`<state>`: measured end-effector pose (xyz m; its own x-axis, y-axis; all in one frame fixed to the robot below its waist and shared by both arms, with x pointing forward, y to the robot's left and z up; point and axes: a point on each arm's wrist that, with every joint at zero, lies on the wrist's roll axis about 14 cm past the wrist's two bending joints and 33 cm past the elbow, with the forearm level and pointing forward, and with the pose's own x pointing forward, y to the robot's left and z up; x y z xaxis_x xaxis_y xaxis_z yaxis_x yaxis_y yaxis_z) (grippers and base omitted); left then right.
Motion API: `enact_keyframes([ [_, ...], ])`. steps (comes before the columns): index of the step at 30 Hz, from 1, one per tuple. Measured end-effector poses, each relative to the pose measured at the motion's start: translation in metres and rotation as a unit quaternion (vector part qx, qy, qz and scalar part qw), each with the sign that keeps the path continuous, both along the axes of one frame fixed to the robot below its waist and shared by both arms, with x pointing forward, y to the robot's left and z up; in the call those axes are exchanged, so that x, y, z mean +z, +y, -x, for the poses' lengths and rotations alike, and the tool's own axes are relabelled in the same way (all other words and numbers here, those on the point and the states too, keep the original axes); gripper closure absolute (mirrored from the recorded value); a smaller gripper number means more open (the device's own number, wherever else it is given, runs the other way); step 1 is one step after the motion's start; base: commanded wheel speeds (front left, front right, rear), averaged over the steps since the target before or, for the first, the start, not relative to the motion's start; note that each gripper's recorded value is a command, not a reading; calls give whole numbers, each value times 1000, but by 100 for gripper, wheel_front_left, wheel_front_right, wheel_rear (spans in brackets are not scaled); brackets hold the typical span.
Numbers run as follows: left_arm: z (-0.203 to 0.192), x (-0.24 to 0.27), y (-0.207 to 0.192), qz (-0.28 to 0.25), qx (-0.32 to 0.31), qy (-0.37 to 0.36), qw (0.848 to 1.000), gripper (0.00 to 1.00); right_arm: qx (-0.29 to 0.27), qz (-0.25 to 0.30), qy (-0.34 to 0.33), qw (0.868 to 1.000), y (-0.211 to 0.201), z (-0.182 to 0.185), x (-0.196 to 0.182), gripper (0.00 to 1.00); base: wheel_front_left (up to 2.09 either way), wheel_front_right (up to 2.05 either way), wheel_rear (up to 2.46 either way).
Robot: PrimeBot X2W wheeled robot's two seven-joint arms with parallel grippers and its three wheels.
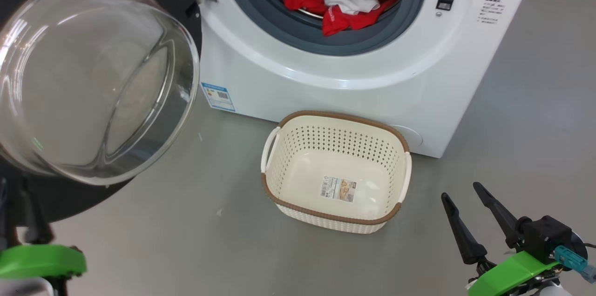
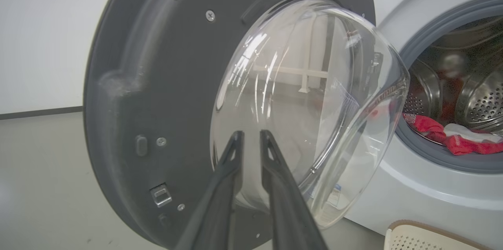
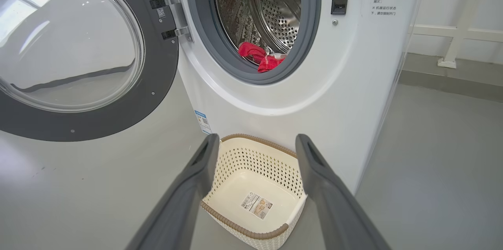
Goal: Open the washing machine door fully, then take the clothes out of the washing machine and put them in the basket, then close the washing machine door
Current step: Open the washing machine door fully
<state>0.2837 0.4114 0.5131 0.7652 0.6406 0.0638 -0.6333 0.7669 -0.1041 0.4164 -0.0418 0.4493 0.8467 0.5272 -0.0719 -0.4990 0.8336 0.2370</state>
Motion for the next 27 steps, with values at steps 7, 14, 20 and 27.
enact_keyframes([
  [7,-9,-10,-37,9,-57,3,998,0,-30,-2,-6,1000,-18,4,6,0,0,0,0],
  [14,-29,-12,-71,13,-114,-1,993,0,-63,-3,-6,998,-40,9,8,0,0,0,0],
  [20,-51,-15,-109,20,-179,-2,984,0,-96,-3,-9,995,-61,10,11,0,0,0,0],
  [27,-61,-17,-135,25,-222,-2,975,0,-129,-4,-14,992,-82,13,15,0,0,0,0],
])
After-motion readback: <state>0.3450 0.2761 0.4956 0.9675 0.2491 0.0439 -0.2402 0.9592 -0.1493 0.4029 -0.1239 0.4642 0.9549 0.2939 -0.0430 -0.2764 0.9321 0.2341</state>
